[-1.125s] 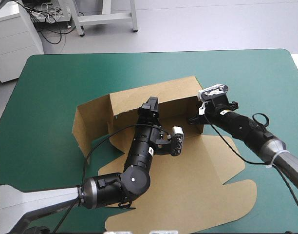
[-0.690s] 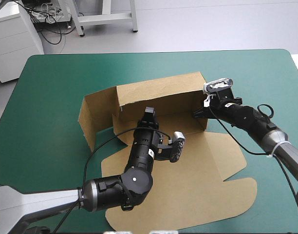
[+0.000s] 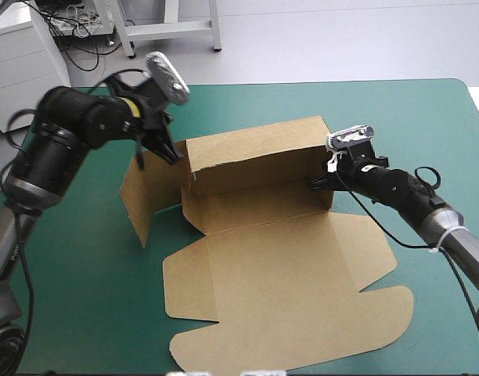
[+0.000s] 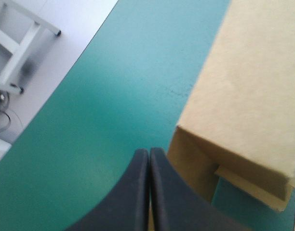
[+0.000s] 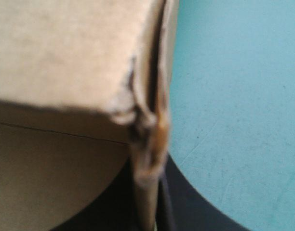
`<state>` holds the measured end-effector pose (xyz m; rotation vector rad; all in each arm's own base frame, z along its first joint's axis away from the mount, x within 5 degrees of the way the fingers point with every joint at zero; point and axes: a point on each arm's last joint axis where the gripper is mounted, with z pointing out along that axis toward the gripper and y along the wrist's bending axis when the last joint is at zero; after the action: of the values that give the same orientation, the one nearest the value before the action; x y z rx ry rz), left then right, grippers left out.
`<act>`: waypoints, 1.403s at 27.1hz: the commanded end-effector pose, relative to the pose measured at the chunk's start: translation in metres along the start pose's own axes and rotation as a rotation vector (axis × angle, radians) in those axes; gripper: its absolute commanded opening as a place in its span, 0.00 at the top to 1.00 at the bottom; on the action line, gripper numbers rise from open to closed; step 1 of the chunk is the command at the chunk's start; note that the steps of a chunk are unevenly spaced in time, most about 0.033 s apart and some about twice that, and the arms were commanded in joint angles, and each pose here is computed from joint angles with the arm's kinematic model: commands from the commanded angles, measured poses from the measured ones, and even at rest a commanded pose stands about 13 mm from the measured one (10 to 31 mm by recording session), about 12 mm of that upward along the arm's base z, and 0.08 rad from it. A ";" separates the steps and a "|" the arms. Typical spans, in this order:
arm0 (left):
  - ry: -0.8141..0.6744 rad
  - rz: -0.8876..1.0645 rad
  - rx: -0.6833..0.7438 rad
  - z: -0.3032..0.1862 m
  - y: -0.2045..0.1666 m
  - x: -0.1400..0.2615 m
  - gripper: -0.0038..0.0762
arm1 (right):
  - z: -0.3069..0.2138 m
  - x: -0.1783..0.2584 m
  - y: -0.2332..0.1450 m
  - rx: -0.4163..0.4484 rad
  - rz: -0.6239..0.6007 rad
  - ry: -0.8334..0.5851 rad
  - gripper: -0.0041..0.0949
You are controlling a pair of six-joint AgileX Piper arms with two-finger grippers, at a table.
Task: Fold the box
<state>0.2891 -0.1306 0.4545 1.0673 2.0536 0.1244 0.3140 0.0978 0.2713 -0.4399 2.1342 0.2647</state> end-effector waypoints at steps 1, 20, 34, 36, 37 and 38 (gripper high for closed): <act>-0.104 -0.274 -0.019 -0.031 0.047 0.023 0.96 | -0.012 -0.014 0.000 -0.003 0.009 -0.050 0.97; -0.031 -1.372 -0.002 0.027 0.103 0.255 0.97 | -0.012 -0.014 0.000 -0.002 0.004 -0.049 0.97; -0.036 -1.378 -0.010 0.029 0.102 0.257 0.99 | -0.061 -0.086 -0.007 -0.079 0.231 0.066 0.97; -0.040 -1.378 -0.019 0.029 0.103 0.257 0.99 | -0.073 -0.097 -0.008 -0.046 0.217 0.099 0.97; -0.041 -1.378 -0.022 0.029 0.103 0.257 0.99 | -0.080 -0.101 -0.009 -0.028 0.215 0.117 0.97; -0.045 -1.378 -0.030 0.029 0.104 0.258 0.99 | -0.085 -0.104 -0.010 -0.010 0.217 0.138 0.97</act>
<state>0.2940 0.1165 0.2994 -0.4974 2.3843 -0.5530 0.3205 0.0891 0.3640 -0.3127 2.3676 0.4036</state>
